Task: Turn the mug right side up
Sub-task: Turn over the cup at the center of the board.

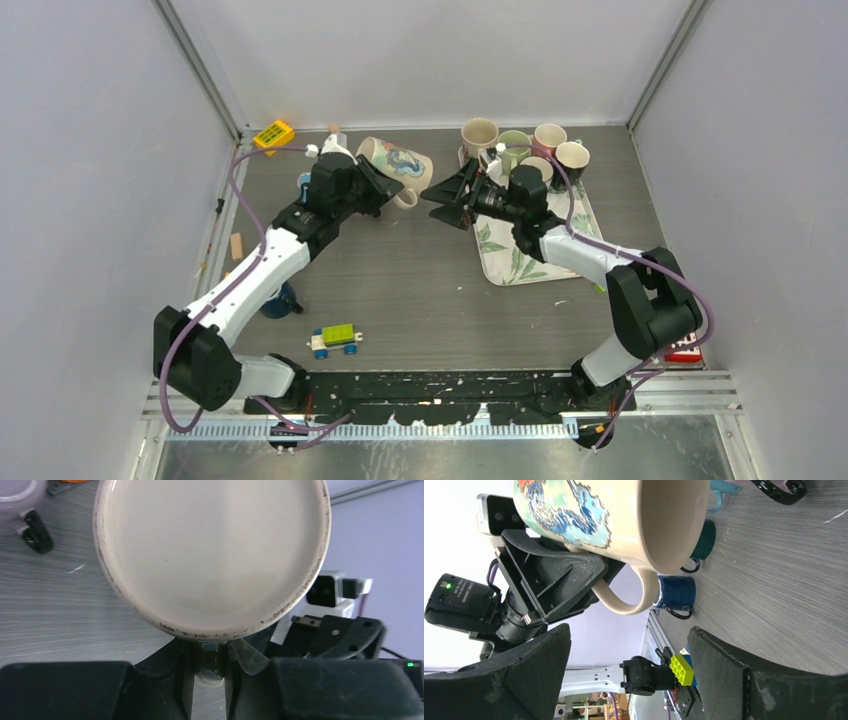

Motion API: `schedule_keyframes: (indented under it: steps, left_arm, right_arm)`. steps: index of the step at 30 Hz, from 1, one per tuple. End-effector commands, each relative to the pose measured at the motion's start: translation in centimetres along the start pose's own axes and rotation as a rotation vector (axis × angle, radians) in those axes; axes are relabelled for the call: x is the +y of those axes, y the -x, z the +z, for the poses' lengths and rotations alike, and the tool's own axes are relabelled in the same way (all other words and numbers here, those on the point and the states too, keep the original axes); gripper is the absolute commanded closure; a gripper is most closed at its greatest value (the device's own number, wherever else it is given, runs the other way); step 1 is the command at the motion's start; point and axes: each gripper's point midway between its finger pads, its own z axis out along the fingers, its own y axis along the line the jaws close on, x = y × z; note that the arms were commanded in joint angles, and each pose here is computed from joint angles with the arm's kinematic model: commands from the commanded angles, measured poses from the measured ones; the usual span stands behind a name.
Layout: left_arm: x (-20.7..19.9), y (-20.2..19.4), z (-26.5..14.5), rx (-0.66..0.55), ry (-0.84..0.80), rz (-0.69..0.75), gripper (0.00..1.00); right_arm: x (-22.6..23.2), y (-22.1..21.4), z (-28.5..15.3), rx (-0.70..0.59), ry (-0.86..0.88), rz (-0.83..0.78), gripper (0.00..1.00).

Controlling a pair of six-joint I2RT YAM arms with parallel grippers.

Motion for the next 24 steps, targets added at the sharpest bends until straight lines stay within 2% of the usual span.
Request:
schedule_keyframes:
  steps: [1, 12, 18, 24]
  left_arm:
    - [-8.3, 5.2, -1.7, -0.126, -0.342, -0.126, 1.00]
    - [-9.5, 4.5, -1.3, -0.042, -0.491, -0.302, 1.00]
    - [-9.7, 3.9, -1.2, -0.012, -0.533, -0.351, 1.00]
    - [-9.9, 3.4, -1.0, 0.019, -0.574, -0.397, 1.00]
  right_arm:
    - [3.3, 0.0, 0.1, 0.007, 0.118, -0.043, 0.12]
    - [5.5, 0.9, 1.4, 0.020, 0.234, -0.008, 0.29]
    - [6.6, 1.5, 1.9, 0.015, 0.275, 0.006, 0.36]
    - [7.3, 1.5, 2.4, 0.025, 0.311, 0.015, 0.47]
